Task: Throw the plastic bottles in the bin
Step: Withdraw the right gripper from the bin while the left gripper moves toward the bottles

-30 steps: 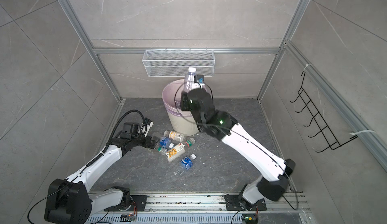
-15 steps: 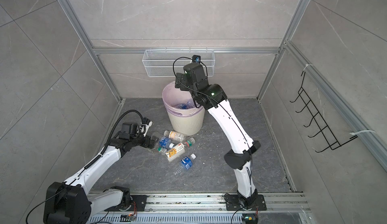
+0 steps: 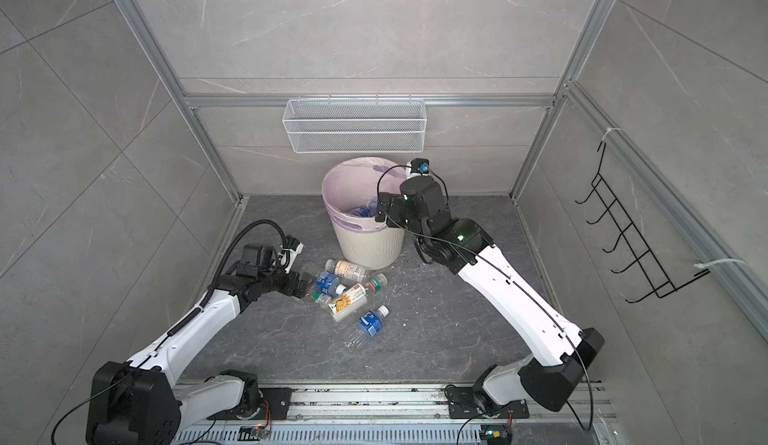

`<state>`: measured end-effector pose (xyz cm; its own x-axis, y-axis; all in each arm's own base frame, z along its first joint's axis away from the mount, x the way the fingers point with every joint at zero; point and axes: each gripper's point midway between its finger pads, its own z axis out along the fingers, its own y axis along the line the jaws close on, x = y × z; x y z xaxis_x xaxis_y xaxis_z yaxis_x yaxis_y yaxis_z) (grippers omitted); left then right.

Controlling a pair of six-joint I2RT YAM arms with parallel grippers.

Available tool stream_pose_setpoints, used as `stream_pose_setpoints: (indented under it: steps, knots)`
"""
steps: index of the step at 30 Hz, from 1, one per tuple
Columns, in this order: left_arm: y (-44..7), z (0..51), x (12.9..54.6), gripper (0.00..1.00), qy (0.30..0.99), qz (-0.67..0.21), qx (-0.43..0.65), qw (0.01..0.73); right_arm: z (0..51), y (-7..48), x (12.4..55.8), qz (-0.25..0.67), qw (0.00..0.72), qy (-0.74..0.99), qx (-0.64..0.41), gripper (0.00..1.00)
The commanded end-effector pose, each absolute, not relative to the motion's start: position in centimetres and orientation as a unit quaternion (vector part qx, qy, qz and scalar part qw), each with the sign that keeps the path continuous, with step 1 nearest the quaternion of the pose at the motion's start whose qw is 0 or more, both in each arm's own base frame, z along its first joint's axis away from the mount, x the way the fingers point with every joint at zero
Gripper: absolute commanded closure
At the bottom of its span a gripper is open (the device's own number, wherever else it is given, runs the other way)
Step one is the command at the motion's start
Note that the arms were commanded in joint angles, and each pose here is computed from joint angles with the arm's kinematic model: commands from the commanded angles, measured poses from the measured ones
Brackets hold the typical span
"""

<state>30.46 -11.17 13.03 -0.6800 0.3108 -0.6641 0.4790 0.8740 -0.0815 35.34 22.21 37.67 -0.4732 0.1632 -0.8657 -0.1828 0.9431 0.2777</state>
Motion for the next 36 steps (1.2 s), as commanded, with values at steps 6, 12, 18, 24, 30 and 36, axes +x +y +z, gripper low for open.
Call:
stream_pose_setpoints:
  steps: [6, 12, 18, 24, 30, 36]
  knots:
    - [-12.0, 14.0, 30.2, 0.0, 0.896, -0.143, 0.248, 0.338, 32.8, 20.5, 32.3, 0.183, 0.481, 0.857, 0.022, 0.01]
    - [-12.2, 14.2, 30.0, 0.01, 0.893, -0.15, 0.254, 0.34, 28.8, 19.5, 30.6, 0.174, 0.45, 0.876, 0.026, 0.02]
    - [-13.2, 14.8, 29.1, 0.02, 0.884, -0.17, 0.275, 0.339, 24.6, 19.2, 28.6, 0.171, 0.411, 0.895, 0.025, 0.03]
    - [-14.6, 14.9, 27.9, 0.03, 0.872, -0.183, 0.31, 0.332, 21.1, 19.7, 26.8, 0.169, 0.374, 0.912, 0.023, 0.04]
    - [-16.5, 15.0, 26.5, 0.03, 0.856, -0.189, 0.355, 0.325, 18.5, 19.3, 25.8, 0.159, 0.355, 0.92, 0.041, 0.03]
    - [-18.4, 15.4, 24.9, 0.04, 0.837, -0.191, 0.401, 0.32, 17.8, 18.5, 25.3, 0.153, 0.35, 0.922, 0.052, 0.03]
